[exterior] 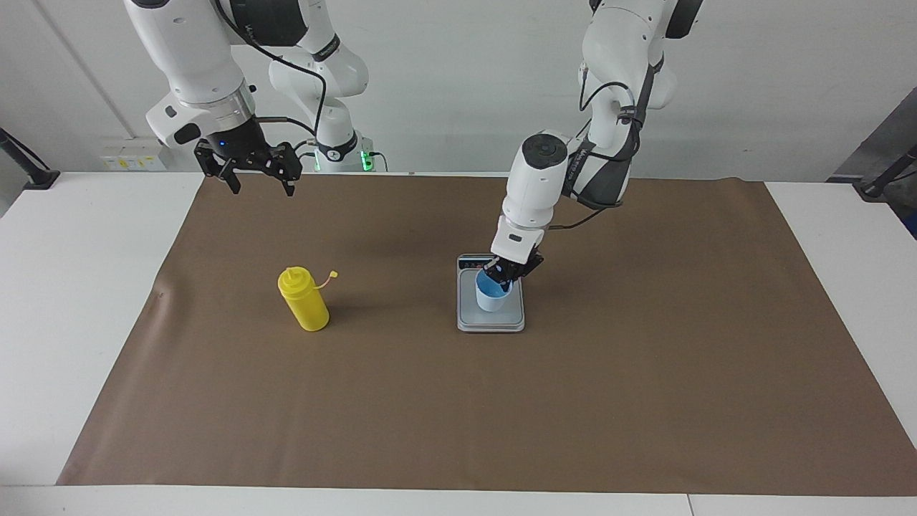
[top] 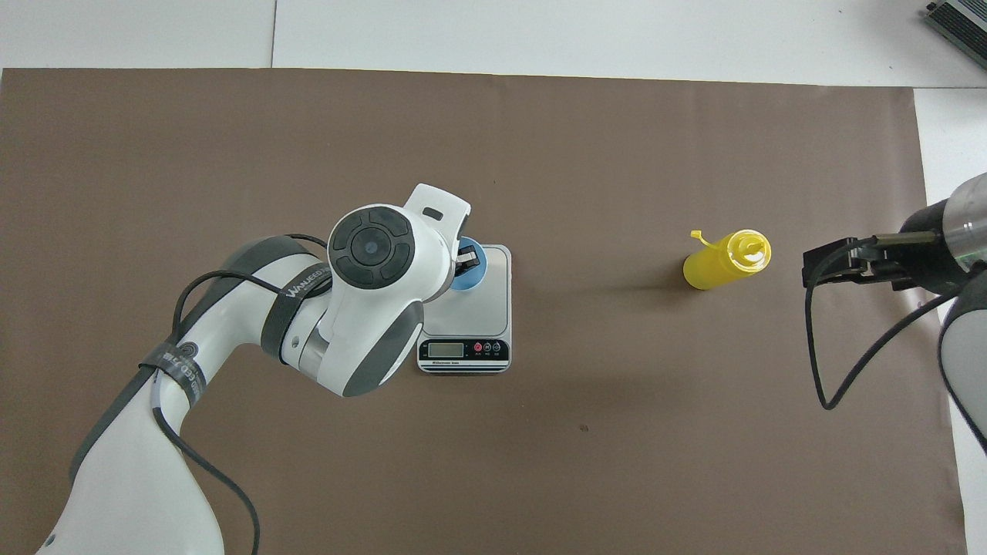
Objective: Pour seasoning into cup on scale with both arms
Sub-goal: 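Carry the blue cup with the left gripper onto the scale, then open the left gripper and withdraw it from the cup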
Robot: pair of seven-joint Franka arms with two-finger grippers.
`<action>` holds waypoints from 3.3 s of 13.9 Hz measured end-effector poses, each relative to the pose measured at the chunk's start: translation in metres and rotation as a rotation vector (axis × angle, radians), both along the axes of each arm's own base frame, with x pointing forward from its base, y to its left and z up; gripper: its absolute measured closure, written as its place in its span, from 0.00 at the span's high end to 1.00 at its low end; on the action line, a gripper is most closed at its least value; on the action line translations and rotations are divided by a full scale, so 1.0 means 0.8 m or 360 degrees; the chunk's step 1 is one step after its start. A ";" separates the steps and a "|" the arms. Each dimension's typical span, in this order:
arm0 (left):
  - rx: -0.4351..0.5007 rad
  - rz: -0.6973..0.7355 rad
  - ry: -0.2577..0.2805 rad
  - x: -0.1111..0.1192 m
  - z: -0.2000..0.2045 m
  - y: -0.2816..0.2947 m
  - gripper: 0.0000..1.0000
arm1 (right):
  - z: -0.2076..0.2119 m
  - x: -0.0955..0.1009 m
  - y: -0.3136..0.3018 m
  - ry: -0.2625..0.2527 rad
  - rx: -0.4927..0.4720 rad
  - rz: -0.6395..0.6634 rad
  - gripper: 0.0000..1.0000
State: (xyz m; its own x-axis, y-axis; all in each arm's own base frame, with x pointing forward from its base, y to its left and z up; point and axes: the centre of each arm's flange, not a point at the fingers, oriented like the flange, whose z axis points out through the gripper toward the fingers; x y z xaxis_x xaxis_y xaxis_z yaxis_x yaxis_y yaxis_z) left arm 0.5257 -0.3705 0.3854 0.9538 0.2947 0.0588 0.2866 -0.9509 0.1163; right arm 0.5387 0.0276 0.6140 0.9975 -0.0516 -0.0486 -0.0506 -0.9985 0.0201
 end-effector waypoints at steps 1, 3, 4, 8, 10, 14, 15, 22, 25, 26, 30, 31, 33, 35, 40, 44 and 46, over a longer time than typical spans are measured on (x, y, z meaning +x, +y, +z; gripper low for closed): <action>0.0002 0.0001 0.0000 0.000 -0.001 0.001 0.04 | 0.000 0.000 0.000 0.0000 0.0000 0.0000 1.00; 0.0004 0.0004 0.0001 0.000 -0.004 0.003 0.06 | 0.000 0.000 0.000 0.0000 0.0000 0.0000 1.00; 0.0005 0.0003 0.0001 0.000 -0.005 0.003 0.08 | 0.000 0.000 0.000 0.0000 0.0000 0.0000 1.00; 0.0006 0.0002 0.0002 -0.001 -0.007 0.003 0.46 | 0.000 0.000 0.000 0.0000 0.0000 0.0000 1.00; 0.0007 0.0018 -0.0008 0.004 -0.002 0.009 0.69 | 0.000 0.000 0.000 0.0000 0.0000 0.0000 1.00; 0.0056 -0.0017 -0.0068 0.035 0.057 0.083 1.00 | 0.000 0.000 0.000 0.0000 0.0000 0.0000 1.00; 0.0071 -0.0044 -0.0073 0.042 0.073 0.108 1.00 | 0.000 0.000 0.000 0.0000 0.0000 0.0000 1.00; 0.0189 -0.0449 -0.0010 0.068 0.121 0.260 1.00 | 0.000 0.000 0.000 0.0000 0.0000 0.0000 1.00; 0.0211 -0.0561 -0.0001 0.069 0.141 0.310 1.00 | 0.000 0.000 0.000 0.0000 0.0000 0.0000 1.00; 0.0217 -0.0596 -0.0002 0.067 0.149 0.322 1.00 | 0.000 0.000 0.000 0.0000 0.0000 0.0000 1.00; 0.0236 -0.0684 -0.0006 0.057 0.179 0.362 1.00 | 0.001 0.000 -0.004 -0.0003 0.0000 -0.0019 1.00; 0.0237 -0.0674 -0.0011 0.053 0.187 0.372 1.00 | 0.002 0.000 -0.013 -0.0005 -0.0001 -0.0054 1.00; 0.0227 -0.0662 -0.0017 0.049 0.200 0.385 1.00 | 0.003 0.000 -0.037 -0.0005 0.0050 -0.0194 1.00; 0.0226 -0.0711 0.0000 0.045 0.226 0.391 1.00 | 0.005 0.001 -0.064 -0.0012 0.0220 -0.0451 1.00; 0.0228 -0.0754 0.0006 0.038 0.289 0.396 1.00 | -0.036 0.044 -0.099 0.0037 0.0532 -0.1300 1.00; 0.0225 -0.0755 0.0024 0.037 0.284 0.396 1.00 | -0.114 0.105 -0.120 0.0087 0.0691 -0.1908 1.00; 0.0212 -0.0726 0.0022 0.037 0.286 0.395 1.00 | -0.148 0.118 -0.140 0.0135 0.0710 -0.2068 1.00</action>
State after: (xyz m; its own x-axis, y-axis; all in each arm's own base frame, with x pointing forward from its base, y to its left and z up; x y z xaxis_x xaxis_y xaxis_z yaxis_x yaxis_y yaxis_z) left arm 0.5553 -0.0543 0.6140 0.9850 -0.1639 0.0541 -0.1633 -0.9865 -0.0158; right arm 0.6333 -0.0842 0.4955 0.2375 -0.9002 -0.3651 -0.9588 -0.1570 -0.2366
